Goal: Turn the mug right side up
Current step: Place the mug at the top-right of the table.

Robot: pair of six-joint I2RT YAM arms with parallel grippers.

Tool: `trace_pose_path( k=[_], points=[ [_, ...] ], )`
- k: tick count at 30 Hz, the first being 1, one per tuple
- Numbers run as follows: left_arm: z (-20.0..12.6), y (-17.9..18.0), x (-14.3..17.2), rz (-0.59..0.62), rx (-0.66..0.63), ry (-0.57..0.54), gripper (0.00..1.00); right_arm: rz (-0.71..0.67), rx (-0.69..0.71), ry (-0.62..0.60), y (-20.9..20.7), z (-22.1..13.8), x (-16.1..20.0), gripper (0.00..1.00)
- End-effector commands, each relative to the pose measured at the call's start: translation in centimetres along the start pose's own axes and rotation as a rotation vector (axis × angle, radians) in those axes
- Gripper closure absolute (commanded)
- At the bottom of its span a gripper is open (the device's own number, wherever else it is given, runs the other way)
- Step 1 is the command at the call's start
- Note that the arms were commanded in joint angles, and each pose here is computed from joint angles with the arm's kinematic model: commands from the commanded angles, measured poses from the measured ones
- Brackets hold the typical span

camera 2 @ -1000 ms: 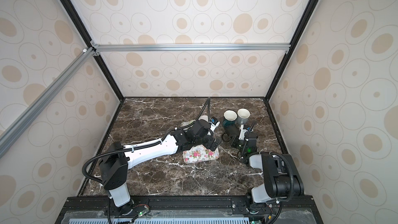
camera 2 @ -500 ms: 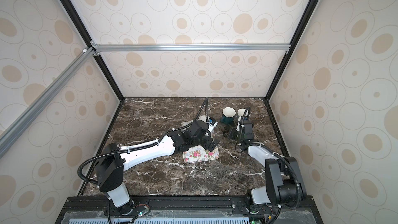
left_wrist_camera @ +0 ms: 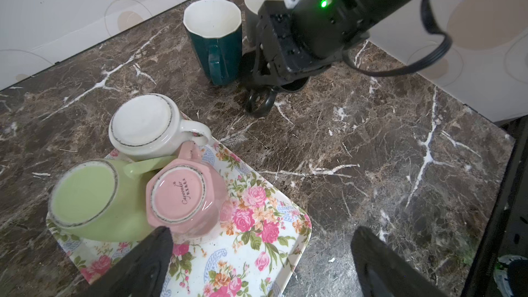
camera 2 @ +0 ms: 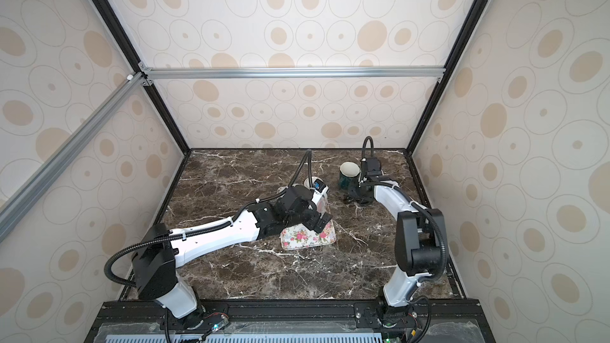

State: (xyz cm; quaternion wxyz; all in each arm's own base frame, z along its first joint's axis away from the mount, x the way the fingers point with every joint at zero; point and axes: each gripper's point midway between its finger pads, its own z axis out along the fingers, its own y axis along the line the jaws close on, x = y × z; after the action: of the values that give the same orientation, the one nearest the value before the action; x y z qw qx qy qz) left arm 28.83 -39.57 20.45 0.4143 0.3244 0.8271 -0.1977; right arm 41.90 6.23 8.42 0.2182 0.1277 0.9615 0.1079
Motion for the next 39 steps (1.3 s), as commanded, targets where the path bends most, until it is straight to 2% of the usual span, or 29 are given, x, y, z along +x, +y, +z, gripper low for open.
trace_pose_path(
  k=[1, 5, 10, 12, 14, 17, 22, 26, 28, 29, 39],
  points=[
    [-1.1, 0.3, -1.6, -0.009, -0.007, -0.054, 0.02, -0.028, 0.035, 0.086, -0.5, -0.3, 1.1, 0.48],
    [-1.1, 0.2, -1.9, -0.008, 0.002, -0.060, 0.02, -0.057, 0.049, 0.074, -0.2, -1.3, -0.1, 0.38],
    [-0.8, 0.1, -2.0, -0.005, 0.005, -0.061, 0.02, -0.093, 0.091, 0.063, -0.6, -1.4, -1.2, 0.37],
    [-0.6, 0.0, -1.9, -0.003, 0.008, -0.054, 0.02, -0.100, 0.100, 0.085, -0.8, -0.7, -1.1, 0.42],
    [-0.5, 0.0, -1.9, -0.003, 0.008, -0.046, 0.02, -0.098, 0.101, 0.101, -1.0, 0.2, -0.7, 0.55],
    [-0.6, 0.0, -1.8, -0.009, 0.010, -0.048, 0.02, -0.099, 0.076, 0.110, -0.7, 0.9, -0.2, 0.64],
    [-1.0, 0.2, -1.9, -0.011, -0.001, -0.056, 0.02, -0.141, 0.094, 0.111, -0.3, 1.1, 0.4, 0.69],
    [-1.0, 0.2, -2.0, -0.012, 0.002, -0.060, 0.02, -0.212, 0.161, 0.125, 0.1, 1.0, 0.5, 0.84],
    [-0.9, 0.0, -2.0, -0.012, 0.009, -0.059, 0.02, -0.228, 0.158, 0.148, 0.5, 1.0, 0.6, 0.97],
    [-0.8, 0.0, -2.0, -0.012, 0.011, -0.058, 0.02, -0.230, 0.162, 0.156, 0.5, 1.1, 0.5, 1.00],
    [-1.5, -0.1, -2.4, -0.014, 0.020, -0.075, 0.02, -0.305, 0.191, 0.285, 0.3, -0.5, 1.3, 1.00]
  ],
)
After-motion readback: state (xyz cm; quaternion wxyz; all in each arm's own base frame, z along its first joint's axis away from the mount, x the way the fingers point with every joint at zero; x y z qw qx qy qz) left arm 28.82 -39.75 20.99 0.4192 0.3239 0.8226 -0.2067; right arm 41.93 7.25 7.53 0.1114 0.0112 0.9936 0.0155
